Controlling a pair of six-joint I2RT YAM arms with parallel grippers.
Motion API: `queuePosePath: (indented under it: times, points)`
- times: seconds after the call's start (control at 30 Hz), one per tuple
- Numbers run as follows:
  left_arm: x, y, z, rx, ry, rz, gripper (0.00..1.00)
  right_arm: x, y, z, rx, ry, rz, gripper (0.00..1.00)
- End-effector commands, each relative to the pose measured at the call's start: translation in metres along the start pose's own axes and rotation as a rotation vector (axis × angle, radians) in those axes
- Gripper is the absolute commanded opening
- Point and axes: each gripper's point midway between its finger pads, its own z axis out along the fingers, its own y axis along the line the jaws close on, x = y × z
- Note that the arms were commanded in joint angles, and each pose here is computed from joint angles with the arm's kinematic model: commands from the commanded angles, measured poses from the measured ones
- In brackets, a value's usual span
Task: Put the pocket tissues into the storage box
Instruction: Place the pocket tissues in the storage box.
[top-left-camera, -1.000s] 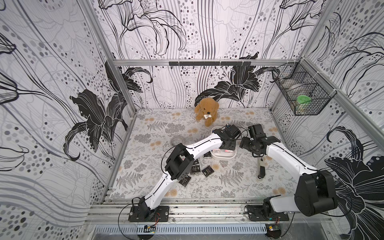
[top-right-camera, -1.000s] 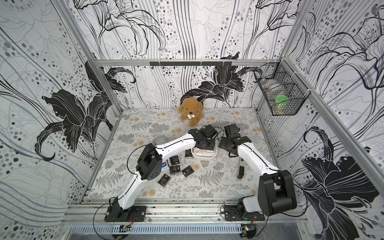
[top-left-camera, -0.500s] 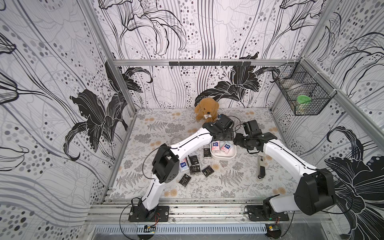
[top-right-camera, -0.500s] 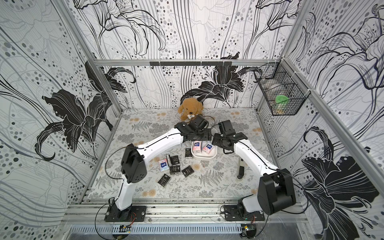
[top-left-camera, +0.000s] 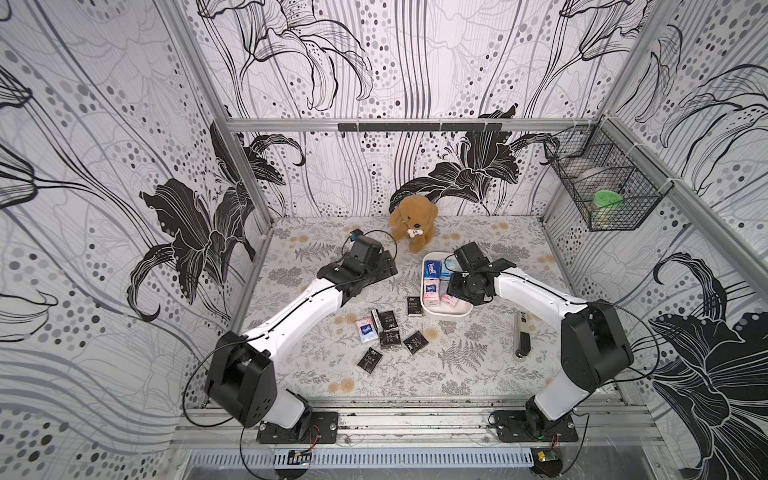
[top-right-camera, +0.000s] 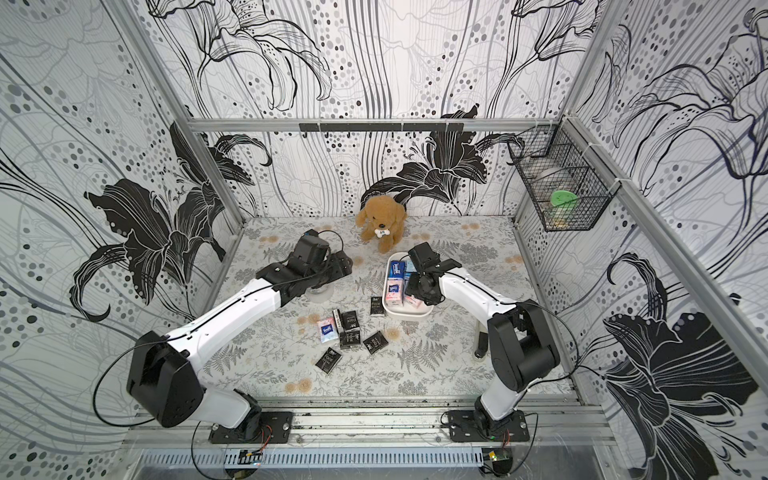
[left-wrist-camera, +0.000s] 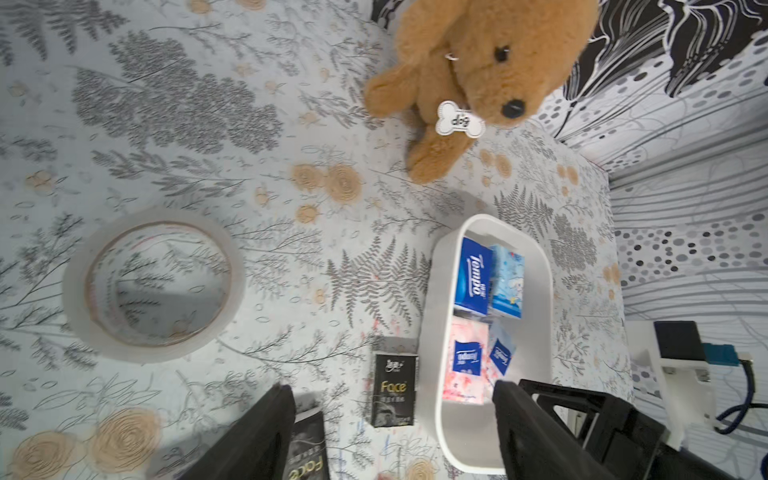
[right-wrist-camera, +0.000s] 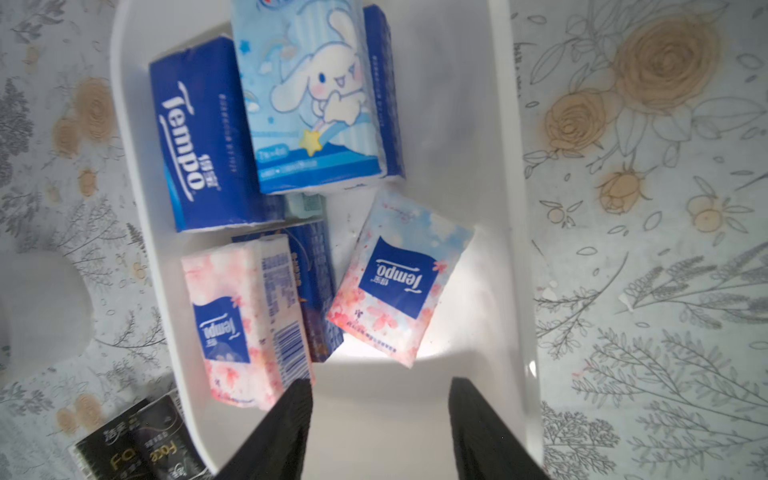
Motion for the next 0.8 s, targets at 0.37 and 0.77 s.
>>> queuePosePath:
  times: [0.37, 0.77]
  points:
    - [0.006, 0.04, -0.014, -0.024, -0.047, -0.091, 0.8, -0.02, -0.004, 0.036, 0.133, -0.01, -0.046, 0.72]
    - [0.003, 0.041, -0.022, -0.021, -0.065, -0.09, 0.8, -0.019, 0.003, 0.061, 0.11, 0.031, -0.124, 0.62]
